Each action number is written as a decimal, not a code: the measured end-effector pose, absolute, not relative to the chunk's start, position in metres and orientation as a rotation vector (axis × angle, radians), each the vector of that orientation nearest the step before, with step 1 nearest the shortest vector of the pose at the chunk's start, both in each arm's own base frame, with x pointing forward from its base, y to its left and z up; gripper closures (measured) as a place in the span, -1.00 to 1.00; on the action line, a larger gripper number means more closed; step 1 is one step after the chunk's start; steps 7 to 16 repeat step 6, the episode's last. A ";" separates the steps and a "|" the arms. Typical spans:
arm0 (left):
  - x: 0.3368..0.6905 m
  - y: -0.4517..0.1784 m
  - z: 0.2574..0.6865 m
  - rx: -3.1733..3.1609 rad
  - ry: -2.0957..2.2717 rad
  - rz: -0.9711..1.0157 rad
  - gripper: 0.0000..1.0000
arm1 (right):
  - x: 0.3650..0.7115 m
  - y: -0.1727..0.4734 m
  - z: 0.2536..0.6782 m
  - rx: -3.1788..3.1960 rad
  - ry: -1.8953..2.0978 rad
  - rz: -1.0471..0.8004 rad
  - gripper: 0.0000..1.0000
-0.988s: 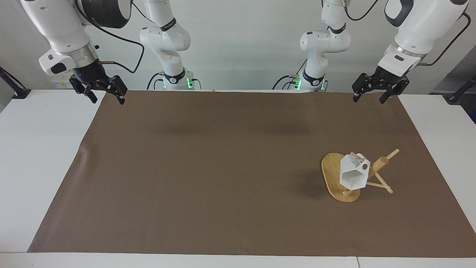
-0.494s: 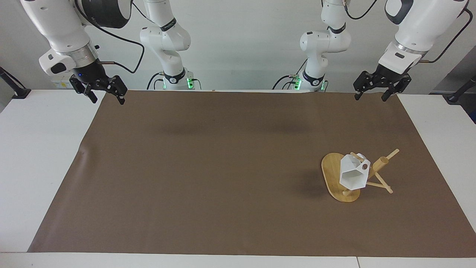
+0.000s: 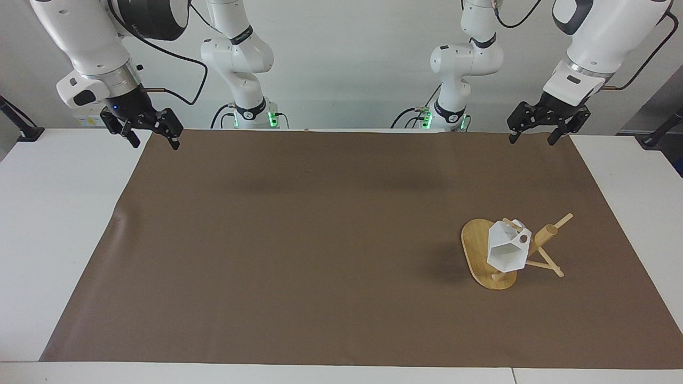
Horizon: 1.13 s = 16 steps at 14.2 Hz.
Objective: Hang cup on rack
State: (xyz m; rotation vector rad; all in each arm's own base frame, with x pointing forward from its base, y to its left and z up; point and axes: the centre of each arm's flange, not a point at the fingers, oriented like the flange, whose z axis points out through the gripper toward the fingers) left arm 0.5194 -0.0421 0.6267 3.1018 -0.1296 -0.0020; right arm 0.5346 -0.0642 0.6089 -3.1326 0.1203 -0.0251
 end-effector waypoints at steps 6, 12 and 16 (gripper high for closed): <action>0.520 -0.042 0.627 3.102 -0.128 0.003 -1.00 | 0.535 -0.064 0.609 -3.133 0.120 -0.025 -1.00; 0.520 -0.042 0.627 3.102 -0.128 0.003 -1.00 | 0.535 -0.064 0.609 -3.133 0.120 -0.025 -1.00; 0.520 -0.042 0.627 3.102 -0.128 0.003 -1.00 | 0.535 -0.064 0.609 -3.133 0.120 -0.025 -1.00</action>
